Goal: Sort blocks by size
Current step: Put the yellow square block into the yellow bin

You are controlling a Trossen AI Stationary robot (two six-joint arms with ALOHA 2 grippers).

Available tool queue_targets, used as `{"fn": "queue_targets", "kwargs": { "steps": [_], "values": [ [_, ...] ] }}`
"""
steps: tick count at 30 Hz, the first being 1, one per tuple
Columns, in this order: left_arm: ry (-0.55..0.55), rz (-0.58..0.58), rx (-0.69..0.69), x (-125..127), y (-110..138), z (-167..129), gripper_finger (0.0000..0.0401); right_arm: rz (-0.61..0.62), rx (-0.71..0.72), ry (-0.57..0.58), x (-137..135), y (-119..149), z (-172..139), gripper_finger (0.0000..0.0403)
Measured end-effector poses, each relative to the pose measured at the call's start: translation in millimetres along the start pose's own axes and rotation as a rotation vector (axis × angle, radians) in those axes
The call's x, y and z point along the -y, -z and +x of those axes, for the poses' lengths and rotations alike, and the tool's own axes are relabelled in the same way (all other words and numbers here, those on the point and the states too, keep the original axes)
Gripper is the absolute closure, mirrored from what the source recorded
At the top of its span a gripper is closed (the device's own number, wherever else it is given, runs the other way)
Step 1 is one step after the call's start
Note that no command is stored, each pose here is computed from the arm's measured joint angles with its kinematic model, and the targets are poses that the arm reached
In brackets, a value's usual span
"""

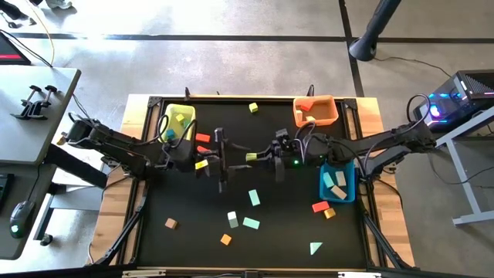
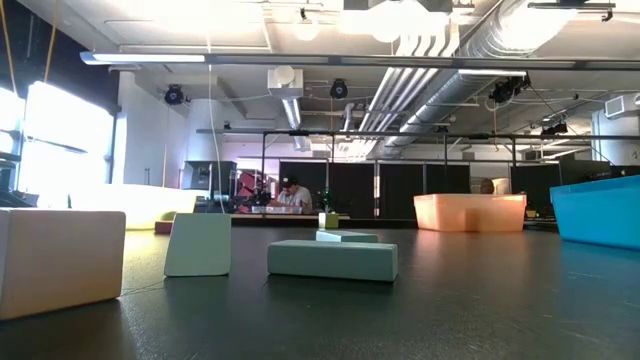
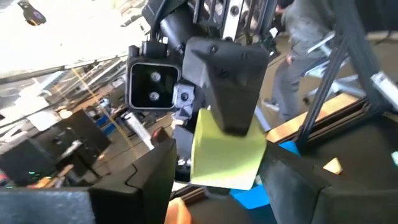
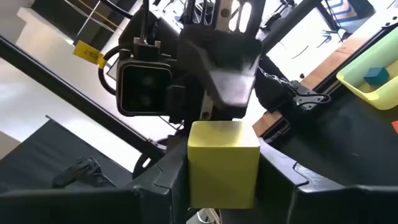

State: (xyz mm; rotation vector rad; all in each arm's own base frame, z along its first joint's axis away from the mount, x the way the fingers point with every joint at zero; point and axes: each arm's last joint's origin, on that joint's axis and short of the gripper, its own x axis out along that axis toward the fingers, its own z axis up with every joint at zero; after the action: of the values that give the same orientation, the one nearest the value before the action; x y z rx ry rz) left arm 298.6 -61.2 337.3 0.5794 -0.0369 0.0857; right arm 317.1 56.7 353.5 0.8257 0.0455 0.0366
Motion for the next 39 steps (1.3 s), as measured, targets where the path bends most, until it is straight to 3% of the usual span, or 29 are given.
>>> {"fn": "queue_targets", "kwargs": {
  "steps": [4,17,26,29,39],
  "values": [
    [0.002,-0.045,0.002,0,0,0,0.0211,0.0,0.01,0.009,1,-1,0,0.0275],
    [0.001,-0.04,0.01,-6,3,2,0.0253,0.011,0.021,0.017,3,-4,1,0.0275],
    [0.017,-0.114,0.003,-5,20,17,0.0207,0.018,0.019,0.016,3,-3,1,0.0275],
    [-0.004,-0.112,0.034,-5,13,19,0.0201,0.025,0.021,0.01,3,-4,1,0.0275],
    [-0.005,-0.073,0.054,0,7,18,0.026,0.028,0.017,0.015,3,-3,0,0.0261]
  ]
}}
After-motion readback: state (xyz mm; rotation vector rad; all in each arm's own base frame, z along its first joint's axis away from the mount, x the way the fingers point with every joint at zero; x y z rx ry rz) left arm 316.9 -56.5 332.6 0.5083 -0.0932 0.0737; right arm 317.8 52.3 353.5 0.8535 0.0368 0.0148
